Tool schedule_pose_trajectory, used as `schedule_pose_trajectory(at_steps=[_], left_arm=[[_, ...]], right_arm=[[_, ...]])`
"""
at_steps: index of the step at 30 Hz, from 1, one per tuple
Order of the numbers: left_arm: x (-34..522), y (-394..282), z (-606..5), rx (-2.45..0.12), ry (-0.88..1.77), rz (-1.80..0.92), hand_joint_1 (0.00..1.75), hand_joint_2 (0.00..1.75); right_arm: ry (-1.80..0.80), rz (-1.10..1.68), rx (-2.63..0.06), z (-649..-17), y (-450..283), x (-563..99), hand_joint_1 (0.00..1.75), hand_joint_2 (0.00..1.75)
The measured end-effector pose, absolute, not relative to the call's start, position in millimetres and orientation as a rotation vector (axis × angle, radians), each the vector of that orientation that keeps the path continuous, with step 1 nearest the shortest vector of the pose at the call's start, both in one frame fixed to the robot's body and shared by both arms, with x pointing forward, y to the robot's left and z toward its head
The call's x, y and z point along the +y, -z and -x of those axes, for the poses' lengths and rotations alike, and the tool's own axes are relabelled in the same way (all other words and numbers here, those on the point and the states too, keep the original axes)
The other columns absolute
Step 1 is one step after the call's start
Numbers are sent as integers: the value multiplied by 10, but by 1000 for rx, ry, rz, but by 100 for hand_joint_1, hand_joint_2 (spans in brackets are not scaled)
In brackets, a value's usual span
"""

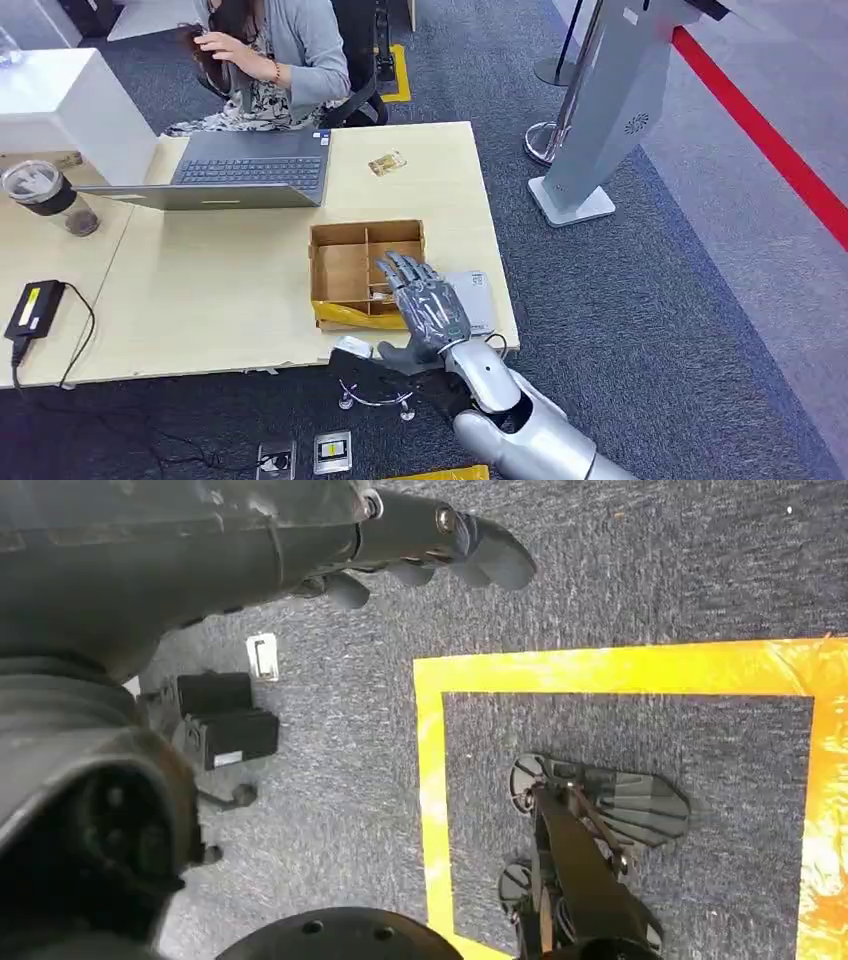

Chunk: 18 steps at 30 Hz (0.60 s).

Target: Pass the card to the sensor for recognition and then transmit it.

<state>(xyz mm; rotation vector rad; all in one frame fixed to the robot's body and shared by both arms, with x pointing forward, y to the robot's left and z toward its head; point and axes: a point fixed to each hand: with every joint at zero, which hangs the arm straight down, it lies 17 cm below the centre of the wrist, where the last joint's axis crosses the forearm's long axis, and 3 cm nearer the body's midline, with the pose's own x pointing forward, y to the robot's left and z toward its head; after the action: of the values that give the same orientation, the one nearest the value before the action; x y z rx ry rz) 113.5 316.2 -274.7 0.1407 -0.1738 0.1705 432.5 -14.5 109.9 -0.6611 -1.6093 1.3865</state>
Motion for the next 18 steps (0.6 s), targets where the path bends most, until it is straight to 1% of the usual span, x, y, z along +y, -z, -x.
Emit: schedule_pose_trajectory(at_steps=[18], left_arm=[[3141,2746,-1139,-176,-158,-132,0,0]], right_arm=[[-1423,693,-1581,-4380,-992,-117,0,175]])
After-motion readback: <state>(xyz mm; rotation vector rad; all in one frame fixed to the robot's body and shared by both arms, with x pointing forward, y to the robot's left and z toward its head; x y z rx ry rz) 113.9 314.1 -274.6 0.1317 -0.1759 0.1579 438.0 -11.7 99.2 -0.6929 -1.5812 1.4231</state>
